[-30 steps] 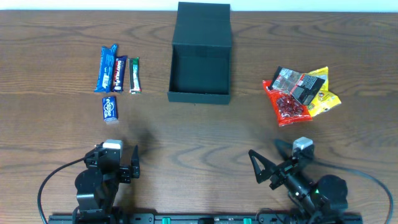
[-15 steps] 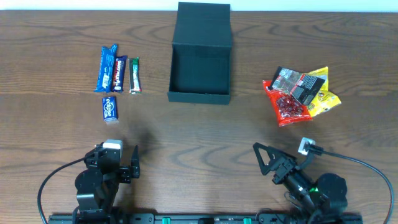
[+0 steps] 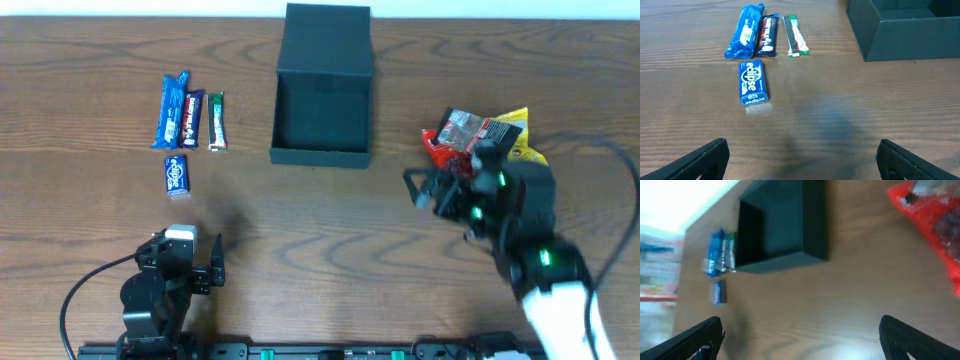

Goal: Pack container

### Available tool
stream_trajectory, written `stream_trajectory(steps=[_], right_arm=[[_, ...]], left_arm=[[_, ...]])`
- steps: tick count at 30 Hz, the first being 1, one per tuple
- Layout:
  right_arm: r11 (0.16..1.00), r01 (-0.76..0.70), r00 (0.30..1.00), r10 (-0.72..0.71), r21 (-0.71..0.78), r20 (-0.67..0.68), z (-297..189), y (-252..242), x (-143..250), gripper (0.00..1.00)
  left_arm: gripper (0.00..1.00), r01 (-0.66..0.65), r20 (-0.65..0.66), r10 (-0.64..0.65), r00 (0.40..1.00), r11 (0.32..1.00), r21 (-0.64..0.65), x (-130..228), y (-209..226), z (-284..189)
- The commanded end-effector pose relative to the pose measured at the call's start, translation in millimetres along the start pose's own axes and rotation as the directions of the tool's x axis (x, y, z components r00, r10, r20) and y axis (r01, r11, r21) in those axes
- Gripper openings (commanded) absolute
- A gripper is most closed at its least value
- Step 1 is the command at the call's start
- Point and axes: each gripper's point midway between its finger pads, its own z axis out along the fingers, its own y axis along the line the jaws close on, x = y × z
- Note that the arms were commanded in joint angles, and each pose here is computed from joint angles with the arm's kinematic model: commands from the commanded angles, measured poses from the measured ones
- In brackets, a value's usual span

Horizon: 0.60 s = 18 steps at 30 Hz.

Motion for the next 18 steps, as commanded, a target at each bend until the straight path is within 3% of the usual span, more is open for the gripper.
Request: stream_trajectory(steps=[1, 8, 18], right_arm=[[0.98, 0.144, 0.989, -0.141, 0.14, -0.035, 20, 6, -31, 0.99], [0.892, 0.316, 0.945, -0.265, 0.324, -0.195, 86, 31, -57, 0.99], [0.859, 0.334, 0.921, -0.209, 0.389, -0.329, 179, 6, -48, 0.92]], left_arm=[[0.95, -0.011, -0.007, 0.011, 1.0, 1.0, -0.008, 4, 2, 2], [0.95, -0.011, -0.008, 0.011, 1.0, 1.0, -0.008, 5, 2, 2], [0.96, -0.011, -0.007, 0.011, 1.0, 1.0, -0.008, 4, 2, 2]])
